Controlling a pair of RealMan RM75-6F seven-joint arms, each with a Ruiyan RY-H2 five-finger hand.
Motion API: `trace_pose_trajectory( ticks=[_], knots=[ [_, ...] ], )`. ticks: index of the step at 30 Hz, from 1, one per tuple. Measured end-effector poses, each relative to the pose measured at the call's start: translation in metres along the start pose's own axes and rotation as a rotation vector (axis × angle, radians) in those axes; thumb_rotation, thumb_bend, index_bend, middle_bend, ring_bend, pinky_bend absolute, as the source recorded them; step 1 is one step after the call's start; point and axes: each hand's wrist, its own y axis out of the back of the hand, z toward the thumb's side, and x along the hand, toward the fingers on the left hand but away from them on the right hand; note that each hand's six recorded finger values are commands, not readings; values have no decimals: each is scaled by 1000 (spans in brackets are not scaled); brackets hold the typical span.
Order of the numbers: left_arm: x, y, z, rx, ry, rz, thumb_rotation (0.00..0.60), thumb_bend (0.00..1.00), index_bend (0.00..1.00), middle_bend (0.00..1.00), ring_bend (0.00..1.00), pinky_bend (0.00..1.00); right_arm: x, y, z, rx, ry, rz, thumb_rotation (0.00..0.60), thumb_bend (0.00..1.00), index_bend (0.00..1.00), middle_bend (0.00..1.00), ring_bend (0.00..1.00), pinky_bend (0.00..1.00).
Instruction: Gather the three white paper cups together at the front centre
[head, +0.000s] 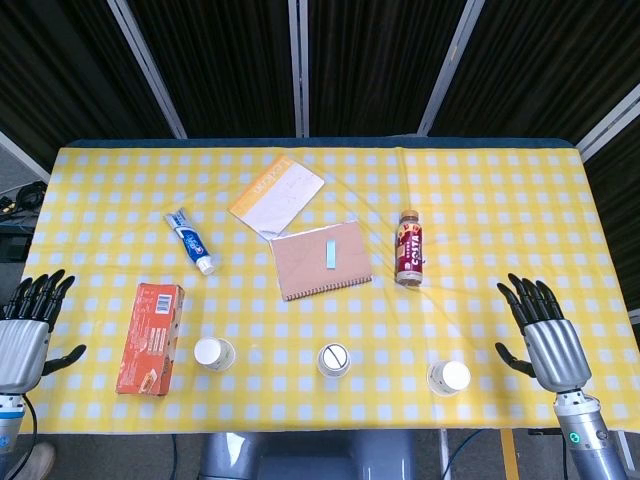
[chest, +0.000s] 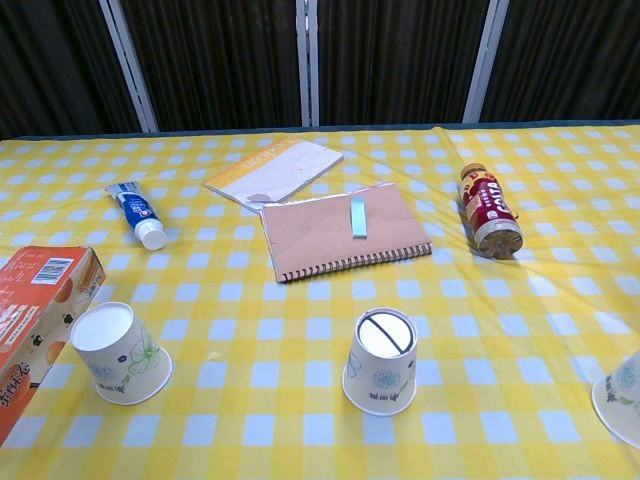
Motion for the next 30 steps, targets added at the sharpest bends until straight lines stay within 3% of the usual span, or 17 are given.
trace_pose_trajectory(
  ticks=[21,26,30],
  knots=[
    [3,-7,12,-2,-65,-41,600,0,0,0,0,0,0,-1,-1,-6,-5,13,600,154,28,0,0,0],
    [3,-5,28,13,-125,-42,600,1,0,0,0,0,1,1,-5,-10,-17,11,600,154,29,0,0,0],
    [3,-6,54,46,-223,-53,600,103,0,0,0,0,1,2,-6,-15,-22,8,600,154,29,0,0,0]
  ],
)
